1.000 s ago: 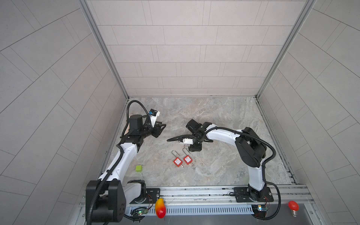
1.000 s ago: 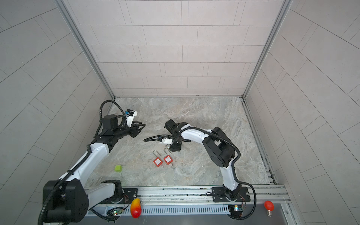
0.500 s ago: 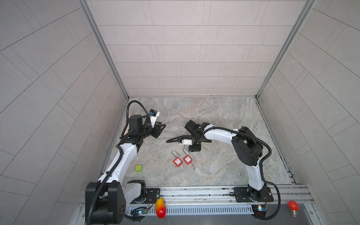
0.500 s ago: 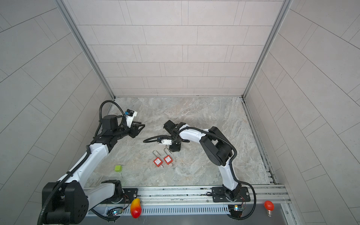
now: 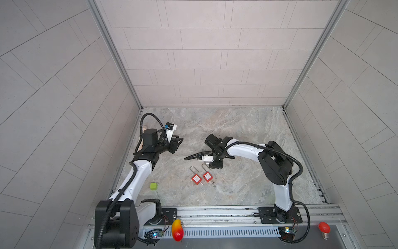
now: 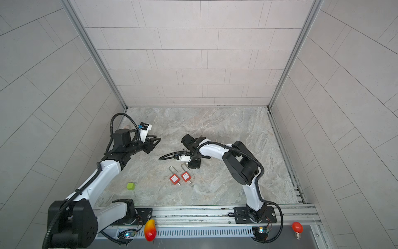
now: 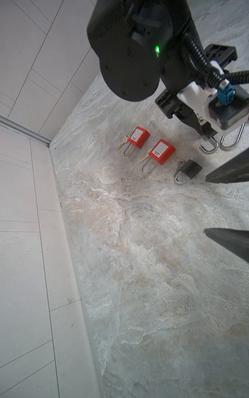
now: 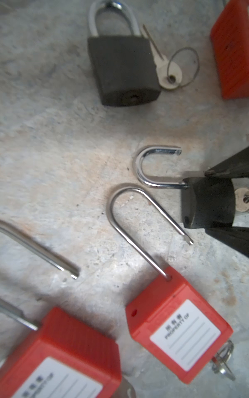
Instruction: Lock with the key
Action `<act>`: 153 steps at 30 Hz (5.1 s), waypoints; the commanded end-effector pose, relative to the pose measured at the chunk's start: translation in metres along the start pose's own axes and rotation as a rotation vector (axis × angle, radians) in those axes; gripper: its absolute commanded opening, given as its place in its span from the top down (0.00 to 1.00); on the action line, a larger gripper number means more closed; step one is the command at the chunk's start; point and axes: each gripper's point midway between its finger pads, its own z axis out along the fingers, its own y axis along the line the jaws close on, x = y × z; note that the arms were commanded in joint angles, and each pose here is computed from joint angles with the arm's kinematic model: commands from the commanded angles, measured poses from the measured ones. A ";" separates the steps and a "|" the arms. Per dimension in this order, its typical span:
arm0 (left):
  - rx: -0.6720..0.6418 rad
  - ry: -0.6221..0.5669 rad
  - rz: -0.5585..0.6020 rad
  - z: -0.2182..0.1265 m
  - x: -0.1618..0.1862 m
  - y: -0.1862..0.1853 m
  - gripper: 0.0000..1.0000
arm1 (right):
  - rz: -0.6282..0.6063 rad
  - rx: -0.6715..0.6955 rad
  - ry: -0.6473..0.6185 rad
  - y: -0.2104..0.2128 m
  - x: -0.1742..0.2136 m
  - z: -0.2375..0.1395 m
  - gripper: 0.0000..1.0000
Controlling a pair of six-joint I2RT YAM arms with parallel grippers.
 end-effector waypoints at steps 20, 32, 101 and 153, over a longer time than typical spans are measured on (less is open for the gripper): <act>0.310 -0.234 0.525 0.005 -0.001 -0.093 0.53 | -0.103 -0.061 -0.370 0.006 -0.024 -0.142 0.79; 0.437 -0.243 0.811 0.010 0.014 -0.137 0.55 | -0.144 -0.137 -0.419 0.017 -0.035 -0.151 0.79; 0.666 -0.173 0.445 0.019 -0.022 -0.184 1.00 | -0.132 -0.047 -0.482 0.008 -0.031 -0.179 0.66; 0.713 -0.136 0.430 0.017 -0.025 -0.179 0.93 | -0.161 -0.104 -0.501 0.012 -0.041 -0.178 0.95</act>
